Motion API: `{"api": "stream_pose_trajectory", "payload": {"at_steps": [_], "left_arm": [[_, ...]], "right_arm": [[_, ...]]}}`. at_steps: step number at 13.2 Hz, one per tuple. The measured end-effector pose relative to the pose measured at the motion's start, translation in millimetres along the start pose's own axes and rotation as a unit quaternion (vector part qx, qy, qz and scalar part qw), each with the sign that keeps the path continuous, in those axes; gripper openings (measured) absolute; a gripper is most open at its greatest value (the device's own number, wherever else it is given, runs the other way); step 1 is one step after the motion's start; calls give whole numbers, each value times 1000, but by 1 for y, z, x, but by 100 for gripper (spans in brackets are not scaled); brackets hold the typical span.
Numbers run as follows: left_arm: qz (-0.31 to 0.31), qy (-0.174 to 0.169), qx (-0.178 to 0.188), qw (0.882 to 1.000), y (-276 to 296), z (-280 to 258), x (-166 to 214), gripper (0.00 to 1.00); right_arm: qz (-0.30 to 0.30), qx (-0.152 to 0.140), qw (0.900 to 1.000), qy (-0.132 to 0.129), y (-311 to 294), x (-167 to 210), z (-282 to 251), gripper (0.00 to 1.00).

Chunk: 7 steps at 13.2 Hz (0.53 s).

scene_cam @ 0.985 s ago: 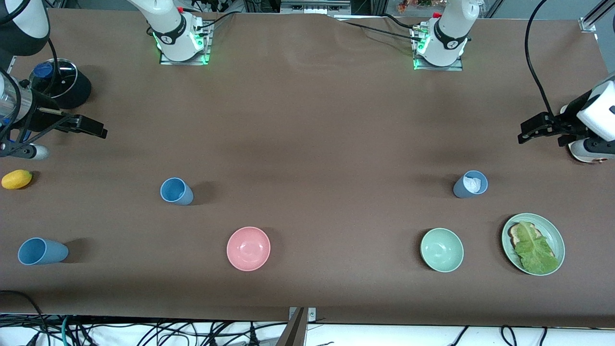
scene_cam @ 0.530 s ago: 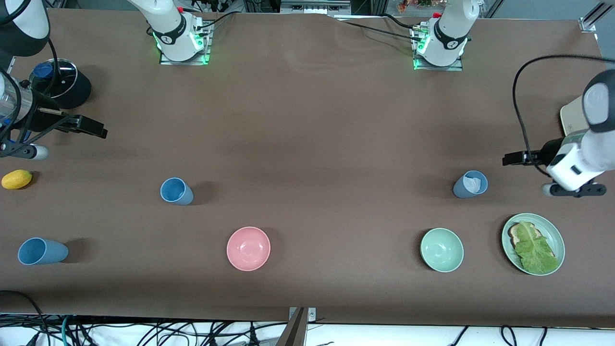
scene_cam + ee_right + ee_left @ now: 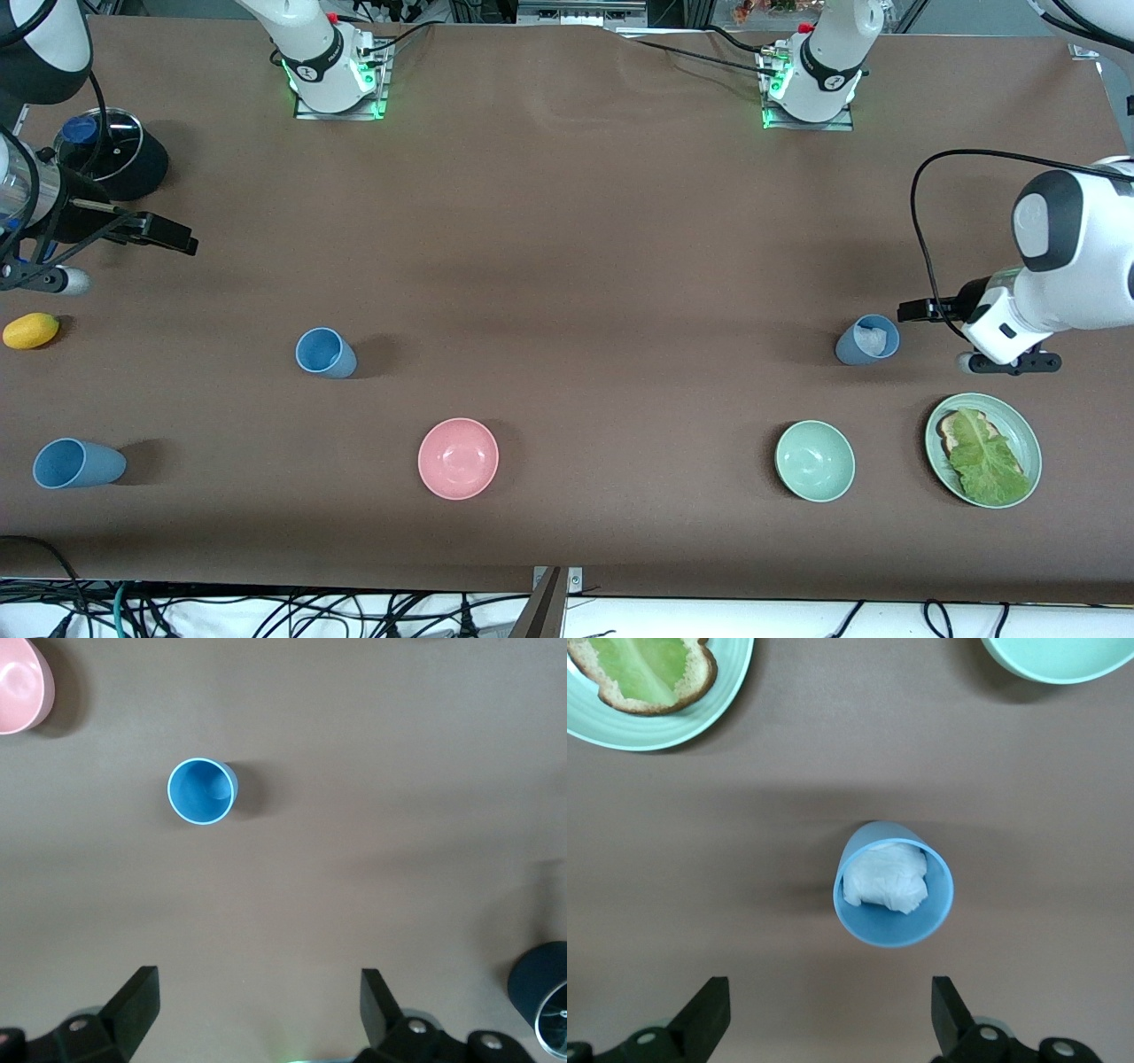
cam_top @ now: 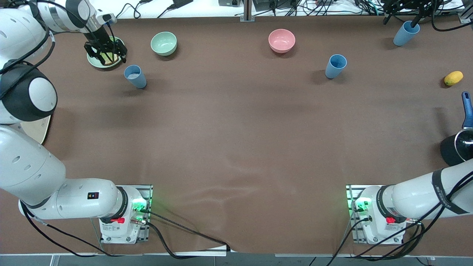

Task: Stack blue cups with both arms
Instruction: 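Move the left gripper down to the blue cup holding tissue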

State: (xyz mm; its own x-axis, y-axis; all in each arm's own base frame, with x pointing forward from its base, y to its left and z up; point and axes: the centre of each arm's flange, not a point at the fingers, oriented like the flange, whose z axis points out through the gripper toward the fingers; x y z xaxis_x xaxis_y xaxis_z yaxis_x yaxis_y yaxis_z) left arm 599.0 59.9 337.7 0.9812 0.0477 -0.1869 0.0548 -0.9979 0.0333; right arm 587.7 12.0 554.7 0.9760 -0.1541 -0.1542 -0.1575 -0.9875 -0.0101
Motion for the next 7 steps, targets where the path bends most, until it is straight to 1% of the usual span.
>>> {"api": "stream_pose_trajectory", "payload": {"at_steps": [1, 3, 7], "left_arm": [[-1, 10, 1, 1000, -1, 11, -6, 100], [-6, 20, 1, 1000, -6, 32, -14, 100], [-12, 19, 1, 1000, -16, 59, -20, 100]], "right_arm": [[0, 0, 1000, -1, 0, 0, 0, 100], [0, 0, 1000, -2, 0, -1, 0, 100], [0, 0, 1000, -3, 0, -1, 1, 100]]}}
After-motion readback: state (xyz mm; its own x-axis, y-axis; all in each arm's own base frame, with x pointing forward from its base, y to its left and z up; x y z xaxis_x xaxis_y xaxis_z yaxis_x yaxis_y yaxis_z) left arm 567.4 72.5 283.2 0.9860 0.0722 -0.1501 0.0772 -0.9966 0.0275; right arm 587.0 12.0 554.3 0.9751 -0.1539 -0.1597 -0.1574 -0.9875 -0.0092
